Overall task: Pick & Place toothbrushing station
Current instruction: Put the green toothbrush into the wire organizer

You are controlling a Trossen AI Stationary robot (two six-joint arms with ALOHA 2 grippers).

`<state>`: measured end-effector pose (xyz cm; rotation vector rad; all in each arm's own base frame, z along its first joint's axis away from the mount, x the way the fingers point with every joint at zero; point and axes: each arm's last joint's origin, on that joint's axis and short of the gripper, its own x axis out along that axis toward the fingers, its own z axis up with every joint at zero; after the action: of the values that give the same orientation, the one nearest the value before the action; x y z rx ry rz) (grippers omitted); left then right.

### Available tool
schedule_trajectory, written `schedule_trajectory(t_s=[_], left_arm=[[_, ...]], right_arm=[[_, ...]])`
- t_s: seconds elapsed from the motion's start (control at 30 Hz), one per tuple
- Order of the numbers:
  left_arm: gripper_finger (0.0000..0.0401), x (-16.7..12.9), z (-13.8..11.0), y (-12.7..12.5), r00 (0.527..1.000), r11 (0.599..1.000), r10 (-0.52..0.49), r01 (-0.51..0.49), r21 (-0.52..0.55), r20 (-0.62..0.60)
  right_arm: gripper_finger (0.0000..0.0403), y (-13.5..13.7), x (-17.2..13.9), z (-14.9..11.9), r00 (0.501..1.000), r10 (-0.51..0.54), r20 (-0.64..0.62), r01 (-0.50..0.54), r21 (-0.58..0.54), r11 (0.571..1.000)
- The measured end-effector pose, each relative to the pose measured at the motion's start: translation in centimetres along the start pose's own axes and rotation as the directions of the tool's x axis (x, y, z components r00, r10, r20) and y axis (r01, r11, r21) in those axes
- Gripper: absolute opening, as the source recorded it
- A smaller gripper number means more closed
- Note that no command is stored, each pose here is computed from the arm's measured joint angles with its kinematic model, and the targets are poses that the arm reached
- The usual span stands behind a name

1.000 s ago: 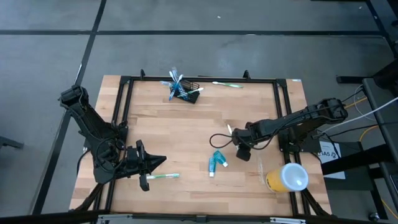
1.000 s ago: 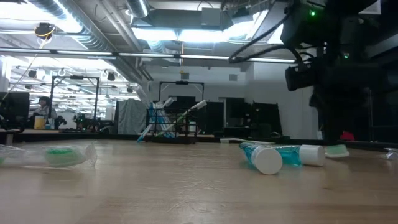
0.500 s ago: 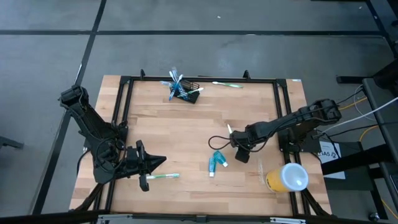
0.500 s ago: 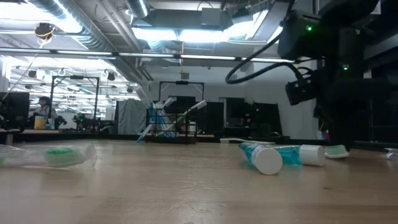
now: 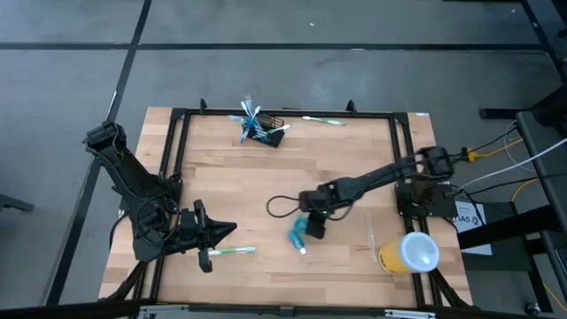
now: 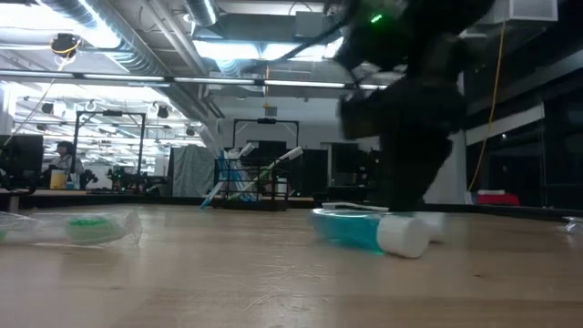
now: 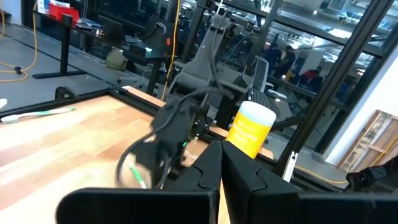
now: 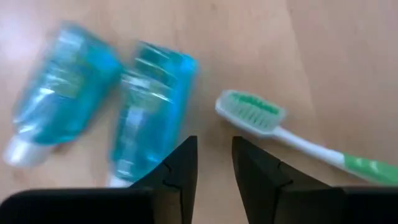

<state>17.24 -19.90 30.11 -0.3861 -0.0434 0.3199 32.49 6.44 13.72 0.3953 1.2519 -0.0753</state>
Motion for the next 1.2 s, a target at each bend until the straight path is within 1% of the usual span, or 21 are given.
schedule_trajectory(t_s=[0.07, 0.13, 0.23, 0.3, 0.4, 0.47, 0.53, 0.6, 0.73, 0.8, 0.87, 0.97, 1.03, 1.1, 1.2], left_arm=[[0.0002, 0.0, 0.0, 0.0, 1.000, 1.000, 0.000, 0.000, -0.005, 0.001], [0.0002, 0.0, 0.0, 0.0, 1.000, 1.000, -0.001, 0.001, -0.012, 0.001], [0.0004, -0.1, 0.0, -0.1, 1.000, 1.000, -0.006, 0.006, -0.019, -0.002], [0.0005, -0.2, 0.0, -0.1, 1.000, 1.000, -0.007, 0.007, -0.020, -0.001], [0.0003, -0.2, 0.0, -0.1, 1.000, 1.000, -0.007, 0.007, -0.019, -0.002], [0.0002, -0.2, 0.0, -0.1, 1.000, 1.000, -0.006, 0.006, -0.018, -0.001], [0.0002, -0.2, 0.0, -0.1, 1.000, 1.000, -0.006, 0.006, -0.015, -0.003], [0.0004, -0.2, 0.0, -0.1, 1.000, 1.000, -0.006, 0.006, -0.016, -0.003], [0.0003, -0.3, 0.0, -0.1, 1.000, 1.000, -0.012, 0.012, -0.009, -0.005], [0.0002, -0.3, -0.1, -0.1, 1.000, 1.000, -0.012, 0.012, -0.003, -0.006], [0.0002, -0.3, -0.1, -0.1, 1.000, 1.000, -0.012, 0.012, 0.006, -0.006], [0.0005, -0.3, -0.1, -0.1, 1.000, 1.000, -0.011, 0.011, 0.013, -0.005], [0.0005, -0.3, -0.1, -0.1, 1.000, 1.000, -0.008, 0.008, 0.015, -0.004], [0.0003, -0.3, -0.1, -0.1, 1.000, 1.000, -0.005, 0.005, 0.015, -0.003], [0.0002, -0.3, -0.1, -0.1, 1.000, 1.000, -0.005, 0.005, 0.016, -0.003]], right_arm=[[0.0104, 0.1, 0.6, 1.2, 1.000, -0.010, -0.024, 0.009, -0.016, 1.000], [0.0104, 0.5, 0.6, 2.7, 1.000, -0.003, 0.011, 0.004, -0.038, 0.999], [0.0104, 0.3, -0.1, 4.0, 0.998, -0.027, 0.052, 0.030, -0.052, 0.998], [0.0104, -0.2, -0.9, 4.8, 0.995, -0.066, 0.077, 0.070, -0.057, 0.996], [0.0104, -1.6, -2.0, 5.7, 0.992, -0.110, 0.065, 0.114, -0.072, 0.991], [0.0104, -2.3, -2.8, 5.5, 0.991, -0.131, 0.020, 0.132, -0.107, 0.985], [0.0104, -2.5, -3.5, 5.4, 0.994, -0.112, 0.009, 0.112, -0.159, 0.981], [0.0104, -2.6, -4.3, 4.8, 0.996, -0.087, -0.029, 0.078, -0.232, 0.970], [0.0104, -2.5, -4.9, 3.5, 0.988, -0.022, -0.151, -0.036, -0.372, 0.928], [0.0104, -2.2, -5.1, 2.9, 0.980, -0.037, -0.194, -0.056, -0.449, 0.892], [0.0104, -1.9, -5.1, 2.3, 0.973, -0.062, -0.223, -0.067, -0.528, 0.847], [0.0104, -1.2, -5.0, 2.1, 0.974, -0.074, -0.215, -0.076, -0.616, 0.784], [0.0104, -0.9, -4.9, 2.2, 0.979, -0.063, -0.192, -0.079, -0.647, 0.758], [0.0104, -0.6, -4.8, 2.4, 0.985, -0.048, -0.164, -0.073, -0.661, 0.747], [0.0104, -0.4, -4.8, 2.8, 0.992, -0.029, -0.122, -0.061, -0.670, 0.740]])
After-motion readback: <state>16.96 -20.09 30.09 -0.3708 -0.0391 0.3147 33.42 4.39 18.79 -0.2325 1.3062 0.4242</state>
